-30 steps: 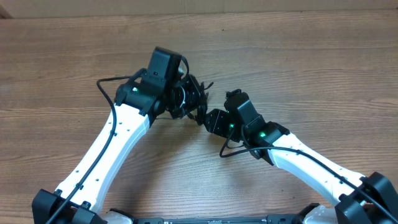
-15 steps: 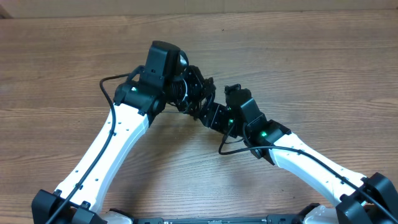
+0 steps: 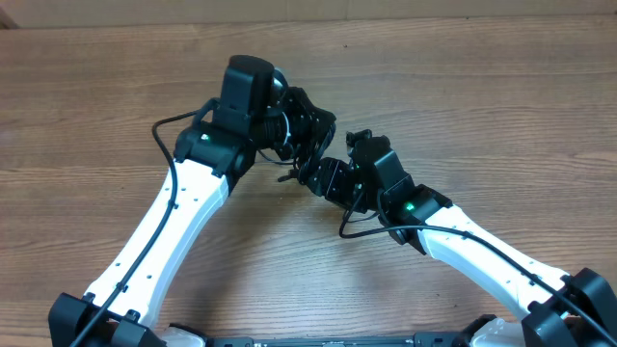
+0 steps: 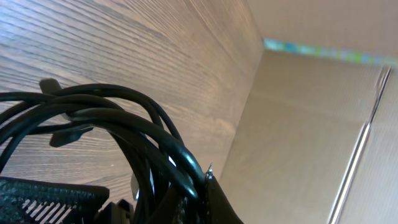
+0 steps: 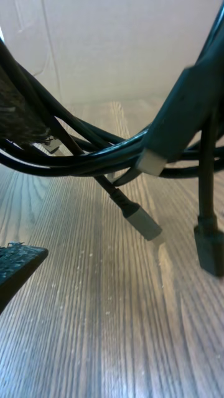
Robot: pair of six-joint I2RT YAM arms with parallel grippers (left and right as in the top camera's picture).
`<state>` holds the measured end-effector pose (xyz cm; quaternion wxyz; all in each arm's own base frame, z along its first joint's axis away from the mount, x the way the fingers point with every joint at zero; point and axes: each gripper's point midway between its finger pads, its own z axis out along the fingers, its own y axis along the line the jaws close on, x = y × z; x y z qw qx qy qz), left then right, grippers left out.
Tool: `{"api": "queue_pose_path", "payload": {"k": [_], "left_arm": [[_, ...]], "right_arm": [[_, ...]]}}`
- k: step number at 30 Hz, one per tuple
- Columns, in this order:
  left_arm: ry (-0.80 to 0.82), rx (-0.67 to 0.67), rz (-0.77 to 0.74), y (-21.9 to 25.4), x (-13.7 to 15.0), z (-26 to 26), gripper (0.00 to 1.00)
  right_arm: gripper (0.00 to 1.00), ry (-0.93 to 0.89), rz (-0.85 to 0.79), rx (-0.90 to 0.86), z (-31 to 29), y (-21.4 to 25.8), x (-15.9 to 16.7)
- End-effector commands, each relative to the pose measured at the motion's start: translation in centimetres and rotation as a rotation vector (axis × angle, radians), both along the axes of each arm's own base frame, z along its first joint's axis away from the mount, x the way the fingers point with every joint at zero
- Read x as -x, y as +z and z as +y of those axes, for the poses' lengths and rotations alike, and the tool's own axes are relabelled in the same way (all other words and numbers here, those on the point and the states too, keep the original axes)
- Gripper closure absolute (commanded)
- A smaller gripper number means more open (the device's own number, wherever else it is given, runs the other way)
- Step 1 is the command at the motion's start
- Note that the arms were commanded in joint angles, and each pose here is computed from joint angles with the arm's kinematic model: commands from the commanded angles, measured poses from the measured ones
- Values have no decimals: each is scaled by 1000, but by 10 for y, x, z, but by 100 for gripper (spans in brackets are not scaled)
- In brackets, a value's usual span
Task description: Untangle cables
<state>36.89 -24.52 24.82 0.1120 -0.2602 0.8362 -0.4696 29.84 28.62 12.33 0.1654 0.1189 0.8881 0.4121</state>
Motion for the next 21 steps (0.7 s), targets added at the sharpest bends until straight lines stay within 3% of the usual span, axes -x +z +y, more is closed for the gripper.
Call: {"api": "queue_pose_path", "payload": {"k": [1,6,12,16,21], "left_arm": [[83,86,2,26,-12,5,96],[123,-17,-33,13,-18,21,95],[214,-213,69,-26,-7,53,93],[243,-363,113,-47,4,77,81],[186,-535,123,-64,20,98,59]], "right_arm": [[49,136,11,26,8,-9,23],[47,187,14,92,1,-20,33],[47,156,57,217,-20,-41,38],[46,98,73,318,-39,-54,36],[28,73,9,428,-56,-59,26]]}}
